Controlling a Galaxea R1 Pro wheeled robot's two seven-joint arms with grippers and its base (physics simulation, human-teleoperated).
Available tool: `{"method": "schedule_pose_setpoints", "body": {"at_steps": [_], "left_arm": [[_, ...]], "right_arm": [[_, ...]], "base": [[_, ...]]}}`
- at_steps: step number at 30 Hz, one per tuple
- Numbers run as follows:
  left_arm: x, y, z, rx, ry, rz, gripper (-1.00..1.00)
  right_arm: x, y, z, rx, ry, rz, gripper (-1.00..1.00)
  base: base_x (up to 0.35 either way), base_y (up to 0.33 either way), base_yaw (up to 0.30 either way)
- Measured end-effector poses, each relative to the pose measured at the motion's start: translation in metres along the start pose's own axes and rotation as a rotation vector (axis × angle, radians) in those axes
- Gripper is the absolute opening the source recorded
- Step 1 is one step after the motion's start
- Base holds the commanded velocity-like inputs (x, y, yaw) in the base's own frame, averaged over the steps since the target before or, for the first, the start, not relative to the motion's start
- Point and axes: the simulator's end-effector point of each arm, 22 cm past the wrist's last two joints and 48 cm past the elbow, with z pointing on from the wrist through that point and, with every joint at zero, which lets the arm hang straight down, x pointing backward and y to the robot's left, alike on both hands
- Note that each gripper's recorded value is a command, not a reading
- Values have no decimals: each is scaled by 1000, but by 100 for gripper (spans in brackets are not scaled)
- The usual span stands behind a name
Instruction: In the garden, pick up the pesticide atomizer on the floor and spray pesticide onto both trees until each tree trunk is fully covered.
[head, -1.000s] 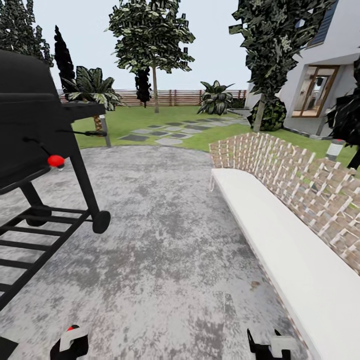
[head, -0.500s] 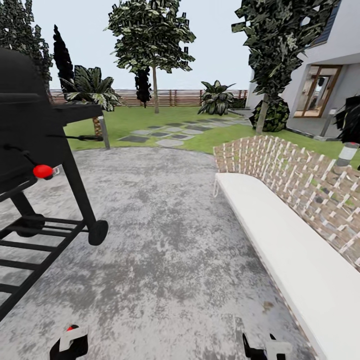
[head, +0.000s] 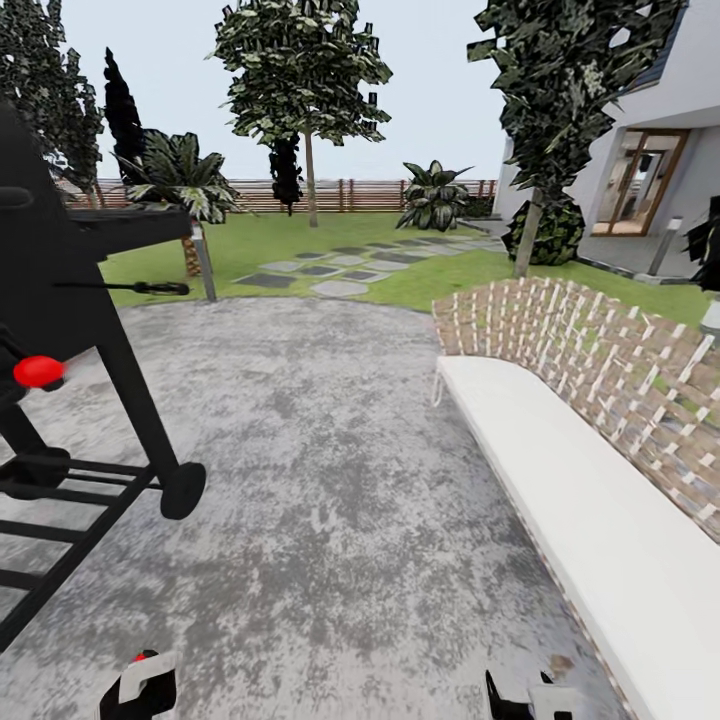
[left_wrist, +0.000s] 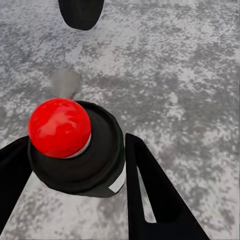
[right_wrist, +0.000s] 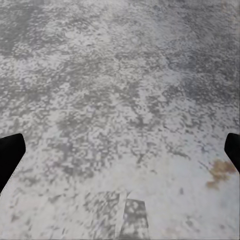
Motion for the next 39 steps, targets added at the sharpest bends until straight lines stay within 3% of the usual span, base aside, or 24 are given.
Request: {"method": "schedule_pose_setpoints", "body": {"at_steps": [39], "left_arm": [[0, 0, 0, 3, -1, 1, -100]], "right_arm": [[0, 0, 0, 0, 0, 0, 100]], "base": [[339, 0, 0]]}}
